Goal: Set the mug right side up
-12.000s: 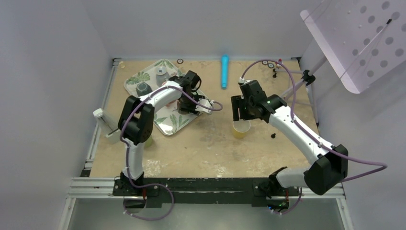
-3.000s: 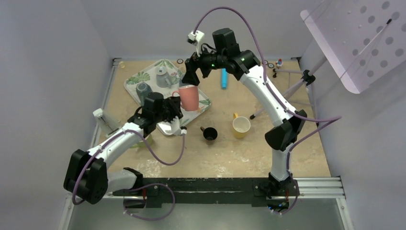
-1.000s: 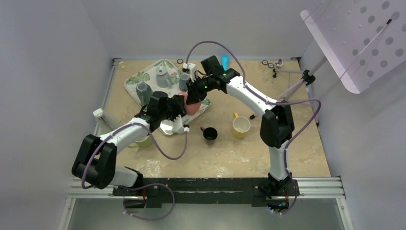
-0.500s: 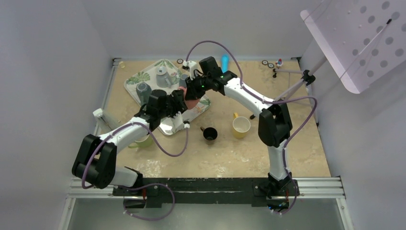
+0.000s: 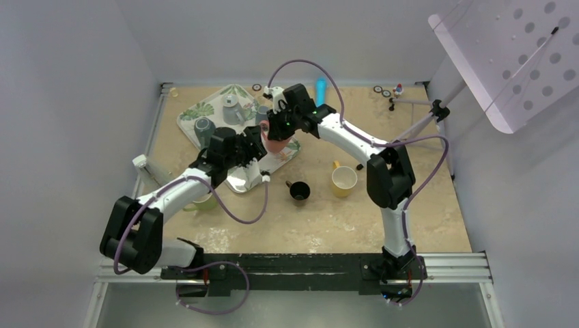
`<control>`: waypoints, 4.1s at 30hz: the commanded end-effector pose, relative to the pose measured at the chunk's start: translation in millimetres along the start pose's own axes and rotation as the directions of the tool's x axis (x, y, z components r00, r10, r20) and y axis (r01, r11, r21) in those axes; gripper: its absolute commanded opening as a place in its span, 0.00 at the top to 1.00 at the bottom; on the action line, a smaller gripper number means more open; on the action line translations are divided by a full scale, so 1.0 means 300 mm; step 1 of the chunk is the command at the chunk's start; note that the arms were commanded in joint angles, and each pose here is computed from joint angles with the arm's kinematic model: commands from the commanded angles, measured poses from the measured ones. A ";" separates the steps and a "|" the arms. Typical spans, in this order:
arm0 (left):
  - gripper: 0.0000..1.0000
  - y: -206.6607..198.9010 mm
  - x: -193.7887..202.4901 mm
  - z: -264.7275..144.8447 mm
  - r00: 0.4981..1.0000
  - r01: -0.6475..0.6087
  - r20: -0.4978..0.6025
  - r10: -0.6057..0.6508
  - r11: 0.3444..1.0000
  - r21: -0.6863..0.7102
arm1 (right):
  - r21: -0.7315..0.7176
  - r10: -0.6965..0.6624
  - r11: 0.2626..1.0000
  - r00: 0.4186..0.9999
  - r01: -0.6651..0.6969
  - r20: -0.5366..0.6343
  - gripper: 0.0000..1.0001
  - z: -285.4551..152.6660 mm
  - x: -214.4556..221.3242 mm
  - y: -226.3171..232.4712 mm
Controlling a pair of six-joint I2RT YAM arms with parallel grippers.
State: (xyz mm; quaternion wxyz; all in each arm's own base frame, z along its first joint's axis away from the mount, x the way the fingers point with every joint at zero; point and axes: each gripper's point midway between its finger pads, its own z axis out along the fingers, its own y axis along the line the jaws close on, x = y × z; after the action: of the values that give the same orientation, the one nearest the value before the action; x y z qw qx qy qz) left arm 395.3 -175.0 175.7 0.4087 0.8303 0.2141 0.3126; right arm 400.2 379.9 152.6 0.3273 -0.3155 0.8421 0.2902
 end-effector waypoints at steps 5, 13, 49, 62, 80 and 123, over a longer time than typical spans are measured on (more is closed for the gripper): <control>0.40 0.043 0.100 -0.142 0.959 0.274 -0.098 -0.267 0.959 0.066 | 0.111 -0.011 0.994 0.984 -0.009 0.179 1.00 -0.133 -0.202 -0.077; 0.38 -0.019 0.076 -0.277 0.677 0.736 -0.227 -0.700 0.647 0.201 | 0.261 -0.015 0.964 0.973 -0.046 0.229 1.00 -0.334 -0.272 -0.126; 0.24 -0.393 0.277 -0.413 -0.597 0.787 -0.295 -0.746 -0.473 -0.397 | 0.652 0.363 0.318 0.724 -0.688 0.587 1.00 -1.137 0.553 -0.485; 0.23 -0.446 0.266 -0.354 -0.657 0.740 -0.219 -0.721 -0.564 -0.365 | 0.669 0.332 0.003 0.632 -0.743 0.701 1.00 -1.320 0.733 -0.774; 0.30 -0.566 0.392 -0.208 -0.593 0.792 -0.289 -0.752 -0.478 -0.381 | 0.653 0.462 -0.007 0.577 -0.757 0.674 1.00 -1.201 0.856 -0.862; 1.00 -0.352 0.335 -0.191 -0.689 0.722 -0.262 -0.675 -0.671 -0.170 | 0.514 0.281 0.424 0.648 -0.745 0.708 0.02 -1.392 0.383 -0.518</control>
State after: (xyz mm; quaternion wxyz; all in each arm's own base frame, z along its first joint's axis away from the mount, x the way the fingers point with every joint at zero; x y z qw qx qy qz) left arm 418.5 12.5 79.3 0.2612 0.1309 0.9528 -0.0825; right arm 283.6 -74.4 219.1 0.4504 0.2910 0.8441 0.0091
